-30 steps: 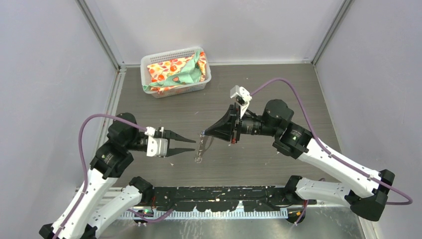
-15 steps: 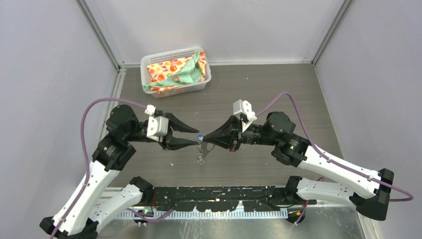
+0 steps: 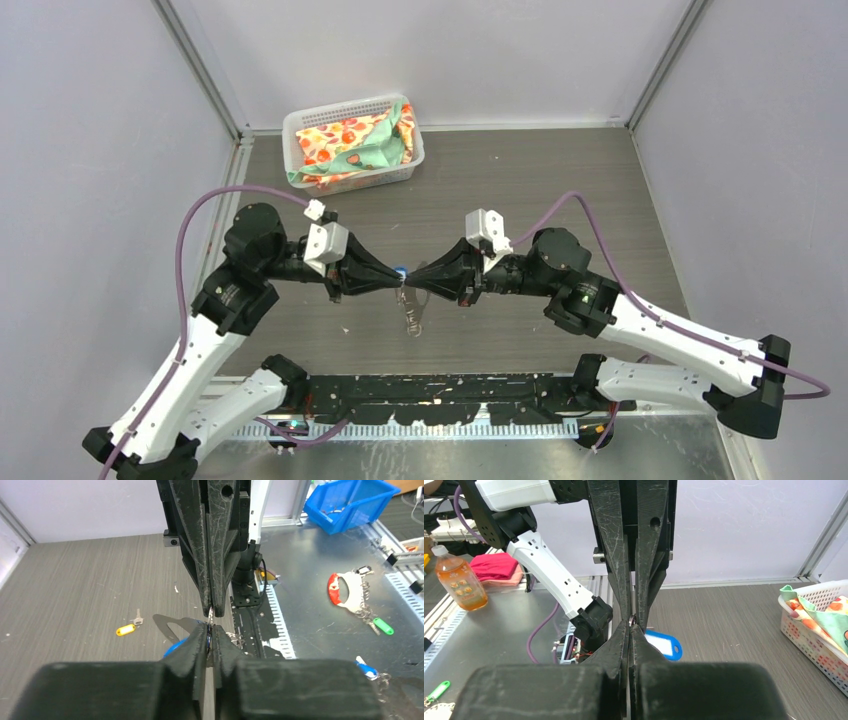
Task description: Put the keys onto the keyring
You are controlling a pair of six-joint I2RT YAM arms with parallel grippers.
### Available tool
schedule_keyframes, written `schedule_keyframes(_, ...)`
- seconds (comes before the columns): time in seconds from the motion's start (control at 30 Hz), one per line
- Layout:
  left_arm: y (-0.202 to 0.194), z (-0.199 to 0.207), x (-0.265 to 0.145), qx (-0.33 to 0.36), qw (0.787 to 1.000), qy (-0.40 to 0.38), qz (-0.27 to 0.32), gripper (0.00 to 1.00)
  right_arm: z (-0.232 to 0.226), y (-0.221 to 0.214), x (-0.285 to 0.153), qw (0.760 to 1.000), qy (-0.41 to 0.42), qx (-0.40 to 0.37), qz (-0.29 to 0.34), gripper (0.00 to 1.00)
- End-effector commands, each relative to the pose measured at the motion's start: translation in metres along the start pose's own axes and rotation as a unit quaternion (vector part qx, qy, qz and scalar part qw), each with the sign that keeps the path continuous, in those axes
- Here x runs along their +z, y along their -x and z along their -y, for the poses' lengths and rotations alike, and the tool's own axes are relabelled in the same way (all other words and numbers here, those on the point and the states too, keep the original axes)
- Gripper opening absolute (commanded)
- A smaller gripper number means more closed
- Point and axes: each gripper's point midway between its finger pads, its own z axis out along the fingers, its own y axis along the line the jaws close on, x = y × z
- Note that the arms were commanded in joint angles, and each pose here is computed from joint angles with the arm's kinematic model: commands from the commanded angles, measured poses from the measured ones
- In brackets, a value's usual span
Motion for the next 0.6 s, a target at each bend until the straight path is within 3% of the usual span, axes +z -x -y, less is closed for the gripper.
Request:
schedule_keyframes(0.0,0.016,0.009,-0.002,0.023,0.999,-0.015,0.018,0.02,0.003,0.032,0.005,0.999,-0.012,-0.029,0.041,0.01)
schedule_keyframes(0.13,0.016,0.008,-0.002,0.025,0.999,-0.013,0.019,0.00,0.008,0.022,0.005,0.999,-0.028,-0.013,0.012,0.04)
schedule_keyframes(0.27,0.008,0.007,-0.003,0.026,1.000,-0.010,0.003,0.00,0.020,0.010,-0.006,0.994,-0.085,0.039,-0.063,0.43)
schedule_keyframes(0.37,-0.002,0.004,-0.005,0.035,0.999,-0.001,-0.016,0.00,0.019,0.005,-0.021,0.984,-0.093,0.039,-0.146,0.56)
schedule_keyframes(0.57,-0.016,-0.008,-0.006,0.046,0.998,0.013,-0.051,0.00,0.016,0.004,-0.036,0.954,-0.083,0.048,-0.286,0.58)
